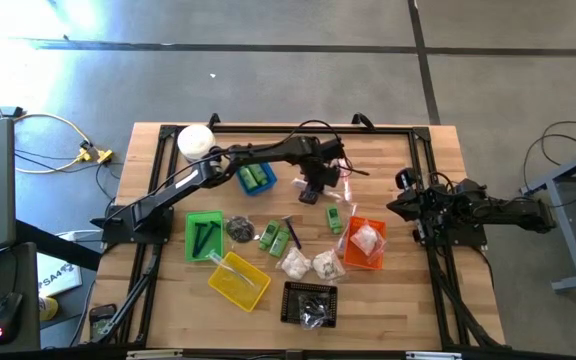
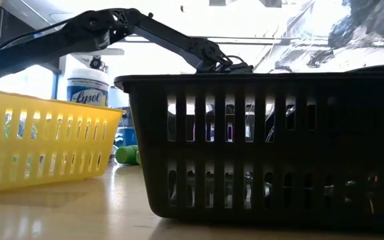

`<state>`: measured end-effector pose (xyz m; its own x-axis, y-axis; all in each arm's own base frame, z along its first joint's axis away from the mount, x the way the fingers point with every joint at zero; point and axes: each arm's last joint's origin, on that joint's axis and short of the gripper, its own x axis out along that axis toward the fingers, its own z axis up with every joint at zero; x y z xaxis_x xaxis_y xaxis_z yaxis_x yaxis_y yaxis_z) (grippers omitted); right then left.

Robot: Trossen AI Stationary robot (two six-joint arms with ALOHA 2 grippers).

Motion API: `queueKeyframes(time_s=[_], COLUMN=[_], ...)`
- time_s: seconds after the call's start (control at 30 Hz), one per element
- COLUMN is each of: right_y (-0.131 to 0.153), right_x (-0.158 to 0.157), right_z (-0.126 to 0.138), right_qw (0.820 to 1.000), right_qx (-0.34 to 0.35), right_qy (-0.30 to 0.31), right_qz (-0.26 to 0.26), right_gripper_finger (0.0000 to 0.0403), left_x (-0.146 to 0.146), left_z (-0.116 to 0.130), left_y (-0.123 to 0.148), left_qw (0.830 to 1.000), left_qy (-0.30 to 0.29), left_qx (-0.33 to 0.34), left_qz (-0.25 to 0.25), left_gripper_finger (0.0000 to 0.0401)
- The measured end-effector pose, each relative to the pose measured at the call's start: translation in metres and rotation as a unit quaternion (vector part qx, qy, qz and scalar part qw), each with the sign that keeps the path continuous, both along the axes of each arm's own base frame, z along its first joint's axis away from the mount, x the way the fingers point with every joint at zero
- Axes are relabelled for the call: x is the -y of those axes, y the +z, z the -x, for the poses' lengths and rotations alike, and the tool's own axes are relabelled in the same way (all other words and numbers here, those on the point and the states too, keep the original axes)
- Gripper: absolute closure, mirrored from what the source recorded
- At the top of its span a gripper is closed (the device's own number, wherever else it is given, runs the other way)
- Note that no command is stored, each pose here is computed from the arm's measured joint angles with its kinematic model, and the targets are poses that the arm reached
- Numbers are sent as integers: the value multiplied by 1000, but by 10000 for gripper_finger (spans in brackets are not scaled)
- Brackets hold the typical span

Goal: Pick & Place Travel size toiletries
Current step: Put the blue toothbrush into the yellow bin

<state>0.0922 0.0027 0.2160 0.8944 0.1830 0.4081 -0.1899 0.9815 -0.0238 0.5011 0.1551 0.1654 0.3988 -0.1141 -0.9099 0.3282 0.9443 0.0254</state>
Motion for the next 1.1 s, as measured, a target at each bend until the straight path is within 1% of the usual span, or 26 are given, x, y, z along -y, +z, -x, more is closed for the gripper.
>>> queueKeyframes(time_s=[0.13, 0.37, 0.43, 0.5, 0.57, 0.8, 0.97, 1.1], right_y=[0, 0, 0, 0, -1, -1, -1, -1], right_x=[0, 0, 0, 0, 0, -1, -1, -1], right_z=[0, 0, 0, 0, 0, 0, 0, 0], right_qw=[1000, 1000, 1000, 1000, 1000, 1000, 1000, 1000], right_qx=[0, -2, -3, -3, -5, -7, -8, -10], right_qy=[0, 0, 0, 2, 4, 12, 14, 17], right_qz=[0, -1, -1, -1, -1, 1, -5, -12], right_gripper_finger=[401, 401, 401, 401, 401, 401, 401, 400], left_x=[2, 18, 24, 31, 37, 62, 73, 79], left_z=[5, 27, 35, 49, 62, 110, 144, 171], left_y=[23, 93, 118, 144, 171, 250, 292, 317], left_qw=[1000, 999, 997, 997, 994, 981, 967, 957], left_qy=[13, 12, 17, 16, 21, 39, 48, 51], left_qx=[9, 37, 57, 68, 95, 185, 249, 286], left_qz=[-16, -37, -42, -42, -46, -41, 6, 8], left_gripper_finger=[393, 393, 393, 393, 393, 393, 393, 393])
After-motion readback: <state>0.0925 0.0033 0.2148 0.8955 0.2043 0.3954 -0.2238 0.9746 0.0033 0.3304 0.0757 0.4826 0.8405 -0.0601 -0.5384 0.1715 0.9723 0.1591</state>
